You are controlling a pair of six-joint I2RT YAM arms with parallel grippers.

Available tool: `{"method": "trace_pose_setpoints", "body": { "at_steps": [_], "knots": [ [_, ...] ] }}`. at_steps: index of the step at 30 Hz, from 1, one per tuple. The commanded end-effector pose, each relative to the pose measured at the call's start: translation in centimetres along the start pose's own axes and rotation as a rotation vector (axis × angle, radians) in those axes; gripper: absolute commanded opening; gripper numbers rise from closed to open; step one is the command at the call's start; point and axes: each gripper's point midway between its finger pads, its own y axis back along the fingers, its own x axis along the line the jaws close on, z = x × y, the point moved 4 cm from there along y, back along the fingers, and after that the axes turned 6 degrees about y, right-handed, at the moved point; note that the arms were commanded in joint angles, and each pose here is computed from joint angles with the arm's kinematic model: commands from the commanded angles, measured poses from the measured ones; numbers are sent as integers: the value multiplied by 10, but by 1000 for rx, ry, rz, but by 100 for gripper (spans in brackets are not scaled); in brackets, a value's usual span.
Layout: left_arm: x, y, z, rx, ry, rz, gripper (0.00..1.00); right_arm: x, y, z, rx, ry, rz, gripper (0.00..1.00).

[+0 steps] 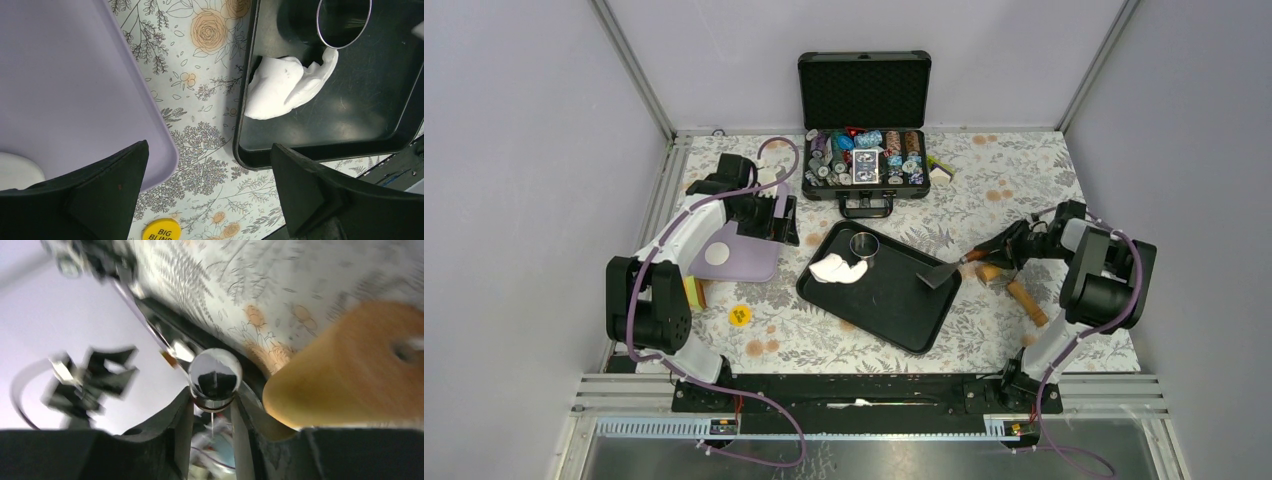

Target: Roll out the dumpling wrappers from the dough

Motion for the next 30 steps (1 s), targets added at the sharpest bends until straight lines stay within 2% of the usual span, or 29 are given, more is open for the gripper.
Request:
{"method": "trace_pose_setpoints", "body": {
  "at_steps": [1,2,3,7,11,17,22,30],
  "knots": [
    [-10,19,21,-116,-62,1,99,137,71,146,-764,265,348,24],
    [-10,21,22,-123,-66,5,99,172,97,152,-900,499,443,1],
    [-10,23,24,-131,-70,10,99,178,102,155,-932,535,445,0],
    [-8,24,27,-139,-79,29,99,180,107,169,-1022,564,410,0],
    [-7,23,26,-136,-78,30,99,176,97,178,-974,538,414,0],
    [-8,23,24,-135,-76,26,99,149,56,147,-844,555,358,0],
    [-6,21,24,-128,-59,36,99,123,25,124,-782,561,244,0],
    [-5,19,22,-120,-54,37,99,83,-10,116,-692,550,92,0]
  ]
}}
